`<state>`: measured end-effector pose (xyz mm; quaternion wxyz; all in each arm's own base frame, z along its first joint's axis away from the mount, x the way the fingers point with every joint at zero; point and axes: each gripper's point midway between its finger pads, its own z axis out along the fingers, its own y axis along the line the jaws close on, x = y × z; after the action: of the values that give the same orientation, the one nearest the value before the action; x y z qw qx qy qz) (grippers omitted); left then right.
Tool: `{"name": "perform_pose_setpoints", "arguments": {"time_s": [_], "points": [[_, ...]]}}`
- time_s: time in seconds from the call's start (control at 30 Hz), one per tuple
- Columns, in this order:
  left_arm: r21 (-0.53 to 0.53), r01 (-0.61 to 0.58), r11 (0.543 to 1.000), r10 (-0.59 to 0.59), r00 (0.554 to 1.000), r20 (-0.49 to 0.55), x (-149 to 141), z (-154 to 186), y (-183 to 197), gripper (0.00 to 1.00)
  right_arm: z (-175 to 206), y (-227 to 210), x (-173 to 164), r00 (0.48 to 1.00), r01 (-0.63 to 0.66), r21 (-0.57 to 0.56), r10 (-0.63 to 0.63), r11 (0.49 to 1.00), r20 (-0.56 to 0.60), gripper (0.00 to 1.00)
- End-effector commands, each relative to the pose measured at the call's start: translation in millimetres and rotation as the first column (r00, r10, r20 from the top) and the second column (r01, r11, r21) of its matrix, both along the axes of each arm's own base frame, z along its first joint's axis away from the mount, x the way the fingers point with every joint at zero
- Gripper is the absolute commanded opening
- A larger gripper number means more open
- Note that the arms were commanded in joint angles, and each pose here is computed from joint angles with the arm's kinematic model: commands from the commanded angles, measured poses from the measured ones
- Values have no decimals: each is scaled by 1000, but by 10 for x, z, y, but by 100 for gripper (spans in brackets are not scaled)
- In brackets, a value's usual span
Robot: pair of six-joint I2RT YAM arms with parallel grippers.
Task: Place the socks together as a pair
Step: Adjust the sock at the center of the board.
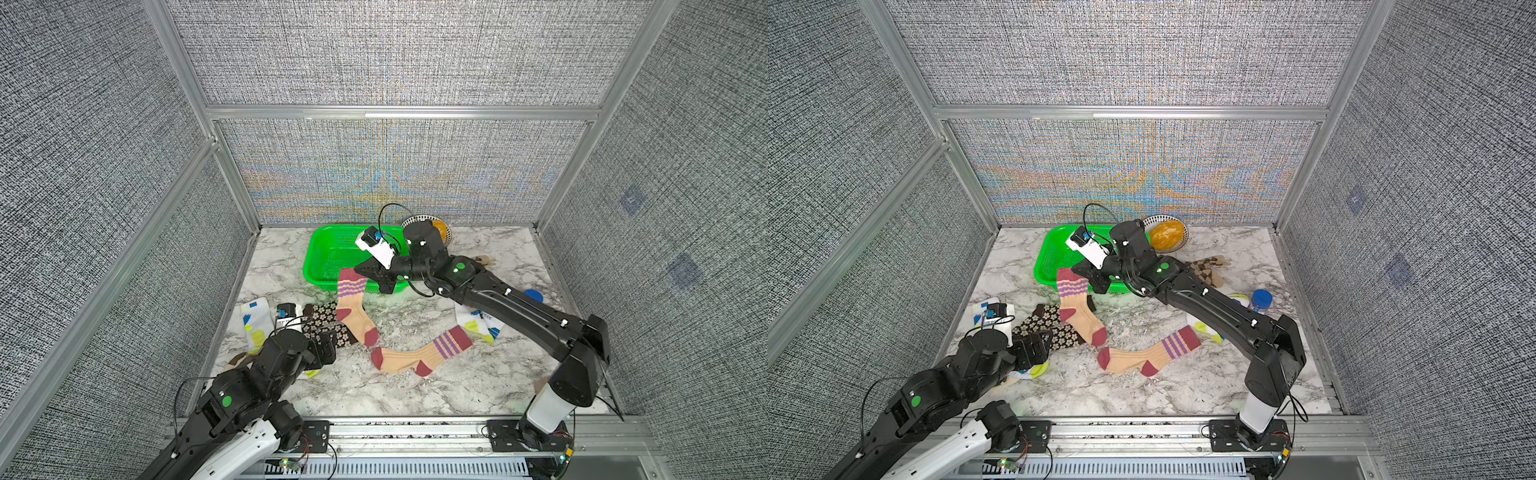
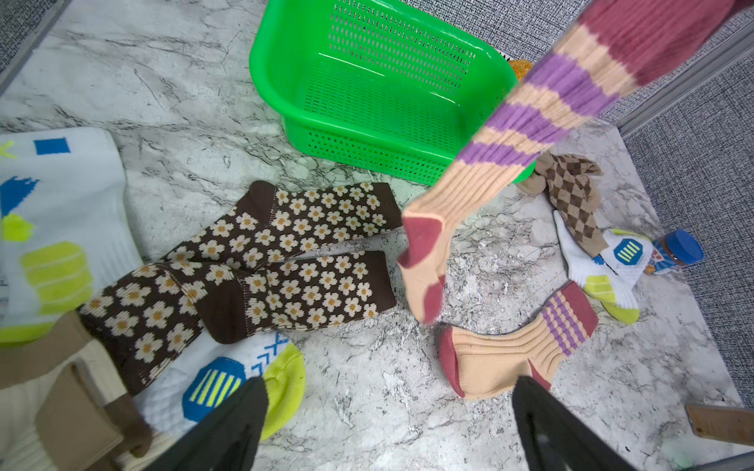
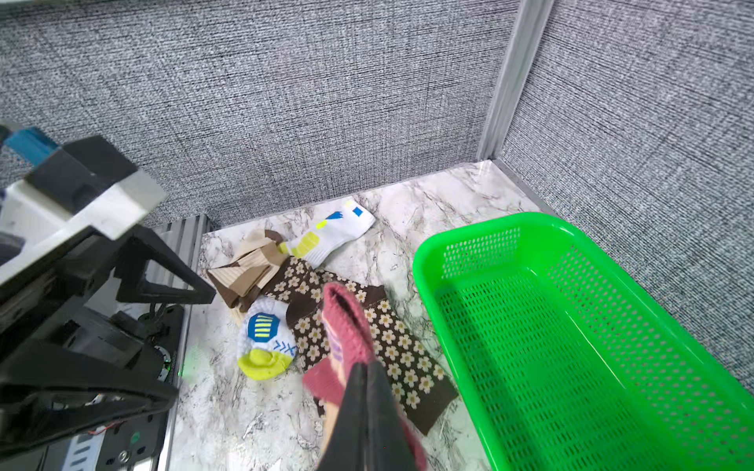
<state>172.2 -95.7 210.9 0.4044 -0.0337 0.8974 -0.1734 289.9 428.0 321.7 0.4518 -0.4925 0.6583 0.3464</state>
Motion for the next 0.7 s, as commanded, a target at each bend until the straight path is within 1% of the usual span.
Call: {"name": "perform_pose_setpoints", "arguments": {"time_s": [0.0,0.03,0.1,0.17,0.23,0.4,0.53,0.67], "points": [[33,11,999,-11,1000,-11,20,-72,-15,96,-183,-59,-100,998,-42,-36,44,998,40,0],[31,14,999,-14,1000,-15,30,-102,-38,96,-293,-95,-146,998,-55,-53,57,997,38,0],[19,21,1000,-20,999,-26,48,-185,-94,96,-659,-231,-298,995,-84,-120,89,989,34,0],[9,25,1000,-24,999,-39,53,-254,-129,96,-966,-443,-382,998,-53,-169,59,984,30,0],[0,33,999,-33,998,-49,59,-319,-173,96,-1180,-678,-486,998,-36,-192,43,981,34,0],[-21,74,997,-76,993,-91,91,-502,-350,95,-1492,-1225,-674,998,6,-223,8,975,60,0],[-33,101,994,-105,984,-142,121,-674,-504,95,-1644,-1617,-599,995,88,-261,-72,961,70,0],[-58,112,992,-121,976,-180,169,-852,-653,94,-1851,-1849,-626,992,92,-352,-54,931,116,0]]}}
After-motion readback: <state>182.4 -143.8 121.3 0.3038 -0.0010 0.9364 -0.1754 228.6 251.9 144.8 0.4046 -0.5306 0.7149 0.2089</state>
